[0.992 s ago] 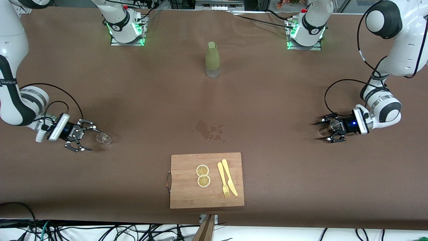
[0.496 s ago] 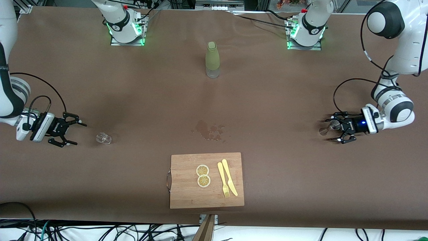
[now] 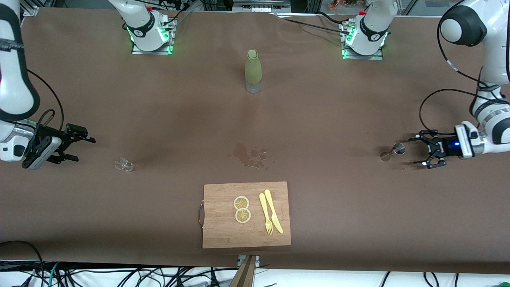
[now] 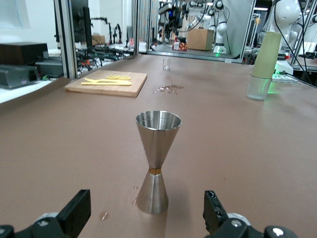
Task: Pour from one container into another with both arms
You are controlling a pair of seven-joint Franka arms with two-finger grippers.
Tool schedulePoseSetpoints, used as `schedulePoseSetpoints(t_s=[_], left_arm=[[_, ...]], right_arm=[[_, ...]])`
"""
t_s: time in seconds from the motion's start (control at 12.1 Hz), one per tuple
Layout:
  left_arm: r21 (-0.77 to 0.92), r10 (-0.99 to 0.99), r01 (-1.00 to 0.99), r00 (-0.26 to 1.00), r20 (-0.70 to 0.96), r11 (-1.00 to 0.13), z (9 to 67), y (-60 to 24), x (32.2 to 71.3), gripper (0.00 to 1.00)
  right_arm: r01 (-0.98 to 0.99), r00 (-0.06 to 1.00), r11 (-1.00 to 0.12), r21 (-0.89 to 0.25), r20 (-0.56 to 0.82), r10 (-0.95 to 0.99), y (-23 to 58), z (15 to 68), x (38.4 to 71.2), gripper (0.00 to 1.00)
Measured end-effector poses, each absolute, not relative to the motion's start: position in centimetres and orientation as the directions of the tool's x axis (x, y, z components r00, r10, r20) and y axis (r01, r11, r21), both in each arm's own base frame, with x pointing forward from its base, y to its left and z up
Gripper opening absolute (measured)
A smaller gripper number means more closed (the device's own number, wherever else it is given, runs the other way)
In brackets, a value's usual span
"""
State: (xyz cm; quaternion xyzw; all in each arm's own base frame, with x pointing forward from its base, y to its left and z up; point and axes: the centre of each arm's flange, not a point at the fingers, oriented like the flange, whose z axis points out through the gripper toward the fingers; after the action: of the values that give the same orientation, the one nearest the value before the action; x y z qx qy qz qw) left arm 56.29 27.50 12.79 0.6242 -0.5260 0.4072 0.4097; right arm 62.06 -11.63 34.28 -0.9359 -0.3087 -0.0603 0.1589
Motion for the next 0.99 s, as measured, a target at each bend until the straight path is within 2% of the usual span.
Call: schedulePoseSetpoints(t_s=[0.25,0.5,0.74,0.99], left_arm=[[0.168,-0.409,-0.979,0.201,0.890,-0.116,17.4,28.7,57.7,1.00],[0.289,-0.507,-0.944,0.329,0.796,-0.159,26.1,27.2,59.6,1.00],[0.435,-0.555,-0.858,0.510,0.658,-0.273,34.4,24.1,60.7,1.00],[0.552,-0.545,-0.724,0.683,0.487,-0.414,40.1,19.4,61.7,1.00]], right_arm=[[0.427,0.904,-0.895,-0.132,0.065,0.422,-6.9,36.7,62.8,1.00],[0.283,0.959,-0.959,0.010,0.020,0.283,-1.8,40.0,62.7,1.00],[0.164,0.986,-0.985,0.055,-0.018,0.163,0.1,42.6,61.3,1.00],[0.084,0.996,-0.994,0.066,-0.041,0.082,1.9,46.2,59.6,1.00]])
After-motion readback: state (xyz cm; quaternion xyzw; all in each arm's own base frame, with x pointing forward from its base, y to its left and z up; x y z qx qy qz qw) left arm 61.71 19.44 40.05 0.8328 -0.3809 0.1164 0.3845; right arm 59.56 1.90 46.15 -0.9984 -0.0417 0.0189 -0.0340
